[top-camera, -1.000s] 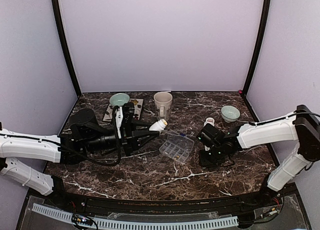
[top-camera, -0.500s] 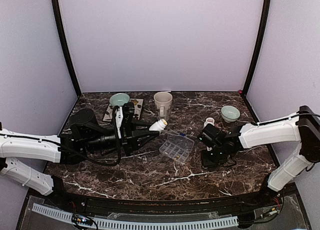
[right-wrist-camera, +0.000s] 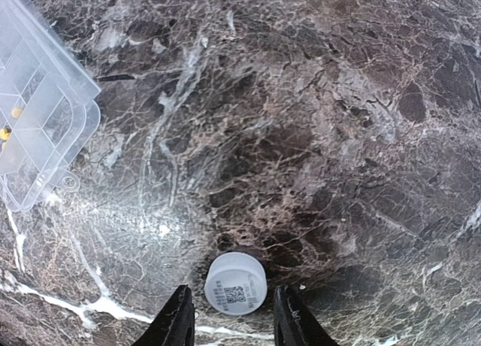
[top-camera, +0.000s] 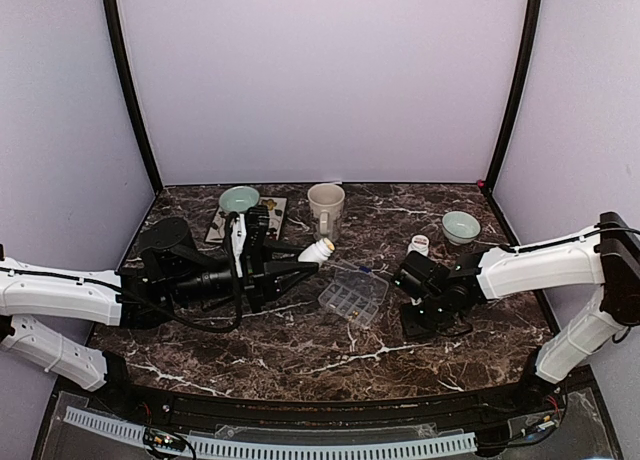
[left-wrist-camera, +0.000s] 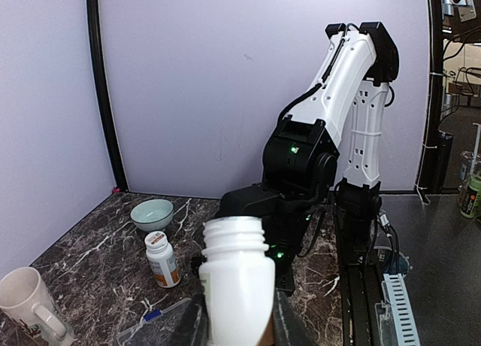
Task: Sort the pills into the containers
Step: Pick up the lid of the pill bottle from the center of the board, then screw the lid of the pill bottle onto the pill bottle.
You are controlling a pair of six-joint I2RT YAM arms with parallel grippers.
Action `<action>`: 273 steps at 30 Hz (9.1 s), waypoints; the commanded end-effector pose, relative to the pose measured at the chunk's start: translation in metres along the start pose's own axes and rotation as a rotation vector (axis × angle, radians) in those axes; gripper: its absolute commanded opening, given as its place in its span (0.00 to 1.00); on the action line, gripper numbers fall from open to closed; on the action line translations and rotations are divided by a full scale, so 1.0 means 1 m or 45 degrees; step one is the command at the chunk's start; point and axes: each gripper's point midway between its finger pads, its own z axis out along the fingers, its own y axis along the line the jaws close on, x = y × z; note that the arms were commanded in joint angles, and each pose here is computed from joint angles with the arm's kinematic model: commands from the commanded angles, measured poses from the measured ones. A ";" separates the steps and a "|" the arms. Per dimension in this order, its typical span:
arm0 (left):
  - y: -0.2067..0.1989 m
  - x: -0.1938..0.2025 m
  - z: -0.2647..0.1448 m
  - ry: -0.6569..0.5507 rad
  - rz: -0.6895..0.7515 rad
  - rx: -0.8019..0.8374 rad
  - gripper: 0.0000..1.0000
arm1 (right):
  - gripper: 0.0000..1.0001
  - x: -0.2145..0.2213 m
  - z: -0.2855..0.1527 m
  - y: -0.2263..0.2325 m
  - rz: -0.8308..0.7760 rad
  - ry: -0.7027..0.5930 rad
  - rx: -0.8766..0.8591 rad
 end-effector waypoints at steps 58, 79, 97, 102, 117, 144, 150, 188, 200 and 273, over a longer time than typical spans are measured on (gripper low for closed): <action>0.000 0.005 0.006 0.054 -0.012 0.004 0.00 | 0.08 -0.102 -0.243 0.106 -0.027 -0.592 -0.980; -0.005 0.004 0.012 0.136 0.035 0.059 0.00 | 0.09 -0.088 -0.296 0.146 -0.205 -0.492 -1.284; -0.005 -0.001 0.016 0.140 0.050 0.071 0.00 | 0.11 -0.069 -0.286 0.164 -0.278 -0.400 -1.323; -0.005 -0.002 0.016 0.138 0.052 0.072 0.00 | 0.11 -0.068 -0.283 0.167 -0.283 -0.388 -1.329; -0.007 -0.003 0.016 0.132 0.055 0.086 0.00 | 0.11 -0.072 -0.282 0.172 -0.282 -0.389 -1.336; -0.013 -0.015 0.013 0.121 0.070 0.131 0.00 | 0.11 -0.057 -0.274 0.180 -0.386 -0.272 -1.364; -0.014 -0.025 0.012 0.100 0.080 0.139 0.00 | 0.12 -0.049 -0.281 0.183 -0.426 -0.253 -1.442; -0.003 -0.044 0.020 0.034 0.207 -0.008 0.00 | 0.06 -0.055 -0.261 0.193 -0.189 -0.201 -1.407; -0.003 -0.056 0.025 -0.039 0.442 -0.180 0.00 | 0.05 -0.054 -0.245 0.199 0.026 -0.019 -1.380; -0.007 -0.037 0.001 0.027 0.272 -0.190 0.00 | 0.48 -0.103 -0.358 0.138 -0.245 -0.842 -1.116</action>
